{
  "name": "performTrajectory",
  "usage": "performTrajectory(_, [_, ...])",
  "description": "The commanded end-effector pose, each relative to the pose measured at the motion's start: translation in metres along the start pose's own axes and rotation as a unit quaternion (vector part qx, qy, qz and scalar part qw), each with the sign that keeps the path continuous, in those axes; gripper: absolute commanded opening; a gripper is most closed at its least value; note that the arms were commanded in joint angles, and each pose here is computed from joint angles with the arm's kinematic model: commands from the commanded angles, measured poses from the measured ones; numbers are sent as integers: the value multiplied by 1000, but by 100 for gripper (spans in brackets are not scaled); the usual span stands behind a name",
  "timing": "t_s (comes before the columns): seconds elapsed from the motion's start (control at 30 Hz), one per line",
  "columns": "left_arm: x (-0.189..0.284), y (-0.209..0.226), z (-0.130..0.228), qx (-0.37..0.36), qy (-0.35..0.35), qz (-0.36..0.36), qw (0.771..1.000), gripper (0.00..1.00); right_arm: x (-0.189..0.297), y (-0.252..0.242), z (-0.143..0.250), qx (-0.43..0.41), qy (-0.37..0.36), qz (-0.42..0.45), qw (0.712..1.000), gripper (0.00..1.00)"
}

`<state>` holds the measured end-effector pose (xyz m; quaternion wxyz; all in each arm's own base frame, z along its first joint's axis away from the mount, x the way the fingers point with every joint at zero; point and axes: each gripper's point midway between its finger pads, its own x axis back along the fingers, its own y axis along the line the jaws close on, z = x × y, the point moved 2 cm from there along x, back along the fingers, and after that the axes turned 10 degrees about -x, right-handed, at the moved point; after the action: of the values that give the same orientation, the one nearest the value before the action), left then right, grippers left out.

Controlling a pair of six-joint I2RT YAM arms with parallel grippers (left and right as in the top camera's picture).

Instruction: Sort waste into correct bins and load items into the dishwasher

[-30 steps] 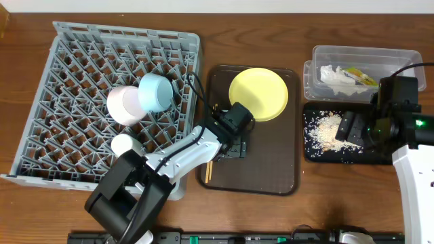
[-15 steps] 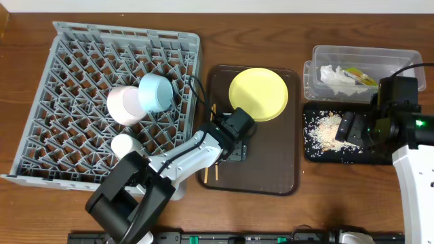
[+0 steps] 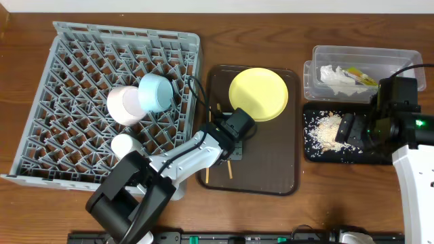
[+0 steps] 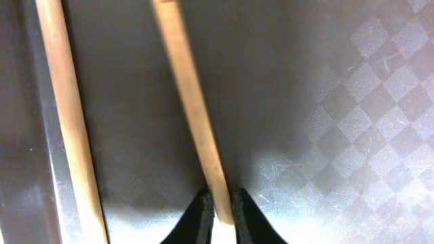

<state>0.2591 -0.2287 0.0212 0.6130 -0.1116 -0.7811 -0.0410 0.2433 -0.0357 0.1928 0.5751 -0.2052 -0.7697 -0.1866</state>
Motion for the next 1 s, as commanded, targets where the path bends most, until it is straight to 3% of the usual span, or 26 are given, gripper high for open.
performTrajectory(0.0, [-8, 5, 9, -2, 12, -14, 1000, 6, 4, -2, -2, 0, -6, -2, 1000, 94])
performTrajectory(0.23, [14, 8, -7, 3, -6, -7, 1000, 6, 4, -3, -2, 13, -6, -2, 1000, 94])
performTrajectory(0.47, [108, 24, -38, -57, -71, 9, 996, 6, 4, -2, -2, 13, -6, -2, 1000, 94])
performTrajectory(0.6, [139, 52, -46, -91, -93, -5, 991, 6, 4, -3, -2, 12, -6, -2, 1000, 94])
performTrajectory(0.83, [135, 128, -55, -55, -74, -48, 995, 6, 4, -2, -2, 12, -5, -3, 1000, 93])
performTrajectory(0.97, [116, 132, -55, -58, -46, -34, 997, 6, 4, -2, -2, 12, -6, -4, 1000, 94])
